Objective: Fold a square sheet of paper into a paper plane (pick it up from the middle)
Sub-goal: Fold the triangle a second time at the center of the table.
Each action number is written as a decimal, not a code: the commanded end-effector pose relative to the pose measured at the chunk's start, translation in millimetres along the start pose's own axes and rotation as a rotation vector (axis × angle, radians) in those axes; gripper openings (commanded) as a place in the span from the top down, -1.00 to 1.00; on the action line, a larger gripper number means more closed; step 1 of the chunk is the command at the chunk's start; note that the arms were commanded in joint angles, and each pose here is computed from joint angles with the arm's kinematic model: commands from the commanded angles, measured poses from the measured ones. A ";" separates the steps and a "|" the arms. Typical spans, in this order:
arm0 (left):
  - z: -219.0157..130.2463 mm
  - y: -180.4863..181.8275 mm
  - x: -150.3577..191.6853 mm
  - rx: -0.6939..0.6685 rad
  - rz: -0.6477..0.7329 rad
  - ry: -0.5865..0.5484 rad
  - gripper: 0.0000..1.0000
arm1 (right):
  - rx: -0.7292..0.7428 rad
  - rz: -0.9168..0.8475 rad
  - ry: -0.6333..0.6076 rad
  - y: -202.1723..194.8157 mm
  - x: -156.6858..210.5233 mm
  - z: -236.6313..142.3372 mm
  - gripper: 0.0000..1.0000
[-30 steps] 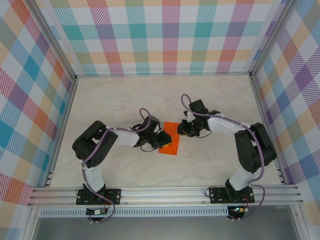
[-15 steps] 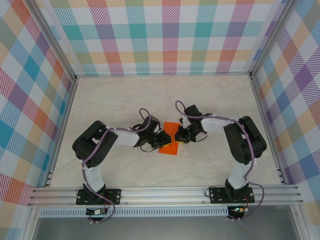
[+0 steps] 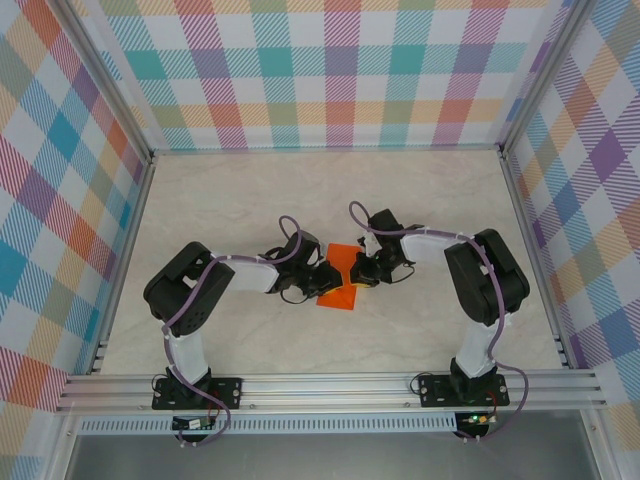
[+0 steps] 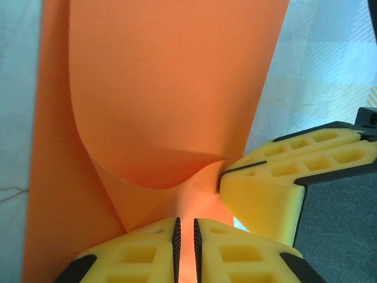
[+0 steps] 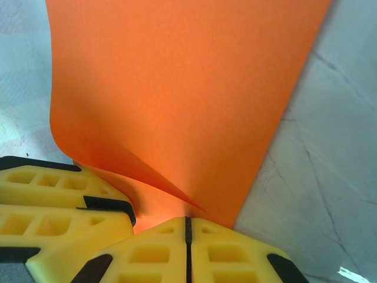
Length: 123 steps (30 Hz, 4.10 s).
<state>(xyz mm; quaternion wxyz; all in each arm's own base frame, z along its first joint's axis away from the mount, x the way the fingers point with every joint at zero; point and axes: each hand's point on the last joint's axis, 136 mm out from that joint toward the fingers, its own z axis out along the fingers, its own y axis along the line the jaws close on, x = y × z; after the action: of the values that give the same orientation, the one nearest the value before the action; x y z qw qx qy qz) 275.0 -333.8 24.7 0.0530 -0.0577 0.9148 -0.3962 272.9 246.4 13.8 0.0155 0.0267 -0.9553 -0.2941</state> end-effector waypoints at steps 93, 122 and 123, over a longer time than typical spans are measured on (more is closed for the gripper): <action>-1.0 39.4 -17.5 -0.195 0.080 0.018 0.94 | 0.002 -0.121 -0.079 29.1 -6.0 -34.5 0.85; 0.3 54.2 -13.1 -0.257 0.039 -0.009 0.96 | 0.191 -0.123 -0.030 40.6 43.6 14.1 0.90; 0.2 54.5 -13.7 -0.259 0.038 -0.011 0.96 | 0.204 -0.121 -0.027 37.7 44.0 14.6 0.90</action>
<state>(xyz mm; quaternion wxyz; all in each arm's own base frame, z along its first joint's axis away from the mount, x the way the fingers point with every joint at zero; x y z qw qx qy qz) 303.5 -317.1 20.0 0.0819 -0.0294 0.9377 -0.3364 223.2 282.8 25.6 -0.0146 0.0850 -0.9741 -0.2090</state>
